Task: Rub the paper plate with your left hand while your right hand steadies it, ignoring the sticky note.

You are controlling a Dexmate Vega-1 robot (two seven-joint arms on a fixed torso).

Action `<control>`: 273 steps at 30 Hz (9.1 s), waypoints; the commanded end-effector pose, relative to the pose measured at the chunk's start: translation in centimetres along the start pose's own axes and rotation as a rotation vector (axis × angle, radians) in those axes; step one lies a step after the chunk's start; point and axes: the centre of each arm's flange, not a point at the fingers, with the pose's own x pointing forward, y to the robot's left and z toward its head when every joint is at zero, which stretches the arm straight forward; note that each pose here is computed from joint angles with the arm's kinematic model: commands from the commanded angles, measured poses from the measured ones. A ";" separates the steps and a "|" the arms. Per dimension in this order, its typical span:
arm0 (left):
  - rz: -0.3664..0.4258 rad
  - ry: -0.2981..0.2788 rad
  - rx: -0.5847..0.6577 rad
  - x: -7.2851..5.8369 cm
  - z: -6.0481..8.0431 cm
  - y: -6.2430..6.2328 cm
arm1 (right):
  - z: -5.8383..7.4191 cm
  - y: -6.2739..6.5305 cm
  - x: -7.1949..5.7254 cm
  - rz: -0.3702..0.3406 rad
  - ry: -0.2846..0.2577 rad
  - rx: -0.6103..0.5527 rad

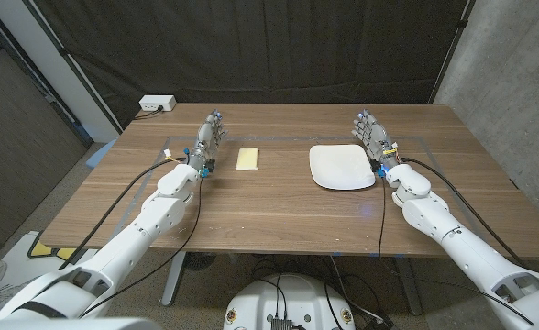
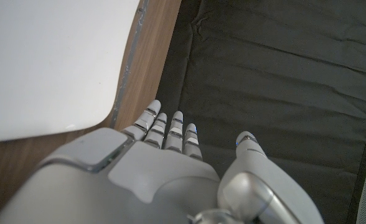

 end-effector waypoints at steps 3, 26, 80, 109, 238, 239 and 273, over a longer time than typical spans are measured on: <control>-0.010 0.007 0.004 0.5 -0.1 -0.3 | 1.3 0.3 -0.5 -0.028 0.055 -0.140; -0.038 0.011 0.004 1.1 -0.2 -0.9 | 4.2 2.5 -2.6 -0.074 0.317 -0.509; -0.008 0.013 0.406 2.0 2.9 -1.0 | 5.5 8.8 -5.6 -0.110 0.556 -1.110; -0.004 0.080 1.112 0.9 8.4 -2.2 | 4.7 9.3 -4.4 0.019 0.644 -1.128; -0.184 0.322 1.761 1.6 1.8 -10.9 | 4.0 7.1 -4.2 0.050 0.732 -1.105; -0.188 0.321 1.765 1.6 1.6 -10.9 | 4.0 7.1 -4.2 0.049 0.731 -1.104; 0.147 0.030 1.826 0.6 1.9 -11.9 | 4.1 6.6 -3.6 0.046 0.712 -1.096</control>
